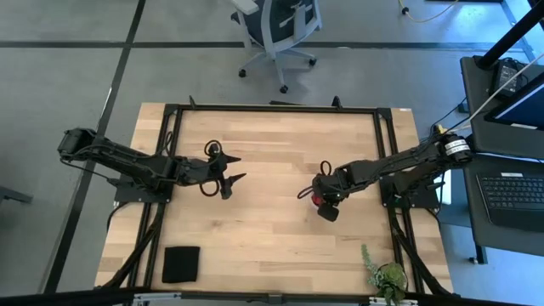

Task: Pick and placing Produce into tupperware
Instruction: Put the black cherry into the transparent bucket, then return to Home Position

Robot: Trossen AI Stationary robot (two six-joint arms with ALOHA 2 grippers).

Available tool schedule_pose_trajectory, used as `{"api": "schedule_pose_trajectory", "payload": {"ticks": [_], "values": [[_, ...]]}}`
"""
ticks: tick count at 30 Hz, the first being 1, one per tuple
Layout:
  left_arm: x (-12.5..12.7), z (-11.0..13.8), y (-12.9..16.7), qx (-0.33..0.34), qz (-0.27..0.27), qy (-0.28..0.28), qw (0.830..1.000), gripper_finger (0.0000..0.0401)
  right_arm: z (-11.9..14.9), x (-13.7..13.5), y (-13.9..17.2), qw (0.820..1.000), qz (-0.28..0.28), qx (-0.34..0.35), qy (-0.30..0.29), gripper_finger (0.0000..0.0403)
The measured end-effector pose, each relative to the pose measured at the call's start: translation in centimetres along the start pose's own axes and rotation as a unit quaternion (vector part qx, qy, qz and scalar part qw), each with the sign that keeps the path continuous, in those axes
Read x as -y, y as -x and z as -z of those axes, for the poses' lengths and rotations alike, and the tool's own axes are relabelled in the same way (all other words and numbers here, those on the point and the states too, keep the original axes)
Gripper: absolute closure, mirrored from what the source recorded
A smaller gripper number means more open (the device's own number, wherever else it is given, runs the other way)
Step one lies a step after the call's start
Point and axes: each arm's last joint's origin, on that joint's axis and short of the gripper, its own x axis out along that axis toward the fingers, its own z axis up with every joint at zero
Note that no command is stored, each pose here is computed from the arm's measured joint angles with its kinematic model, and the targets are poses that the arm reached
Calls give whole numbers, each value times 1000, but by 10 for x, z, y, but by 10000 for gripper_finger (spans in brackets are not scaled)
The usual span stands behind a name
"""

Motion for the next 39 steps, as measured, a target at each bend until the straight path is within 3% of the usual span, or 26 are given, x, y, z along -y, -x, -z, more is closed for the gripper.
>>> {"api": "schedule_pose_trajectory", "payload": {"ticks": [10,23,33,39], "values": [[0,0,0,-1,2,0,1000,141,-2,-1,-12,1000,9,-13,13,400],[0,0,0,-1,2,0,1000,141,-4,0,-10,1000,10,-11,8,349],[0,0,0,-1,2,0,1000,141,-19,-11,18,1000,5,-6,25,337],[0,0,0,1,2,1,1000,141,-25,-14,39,999,29,-6,42,294]]}}
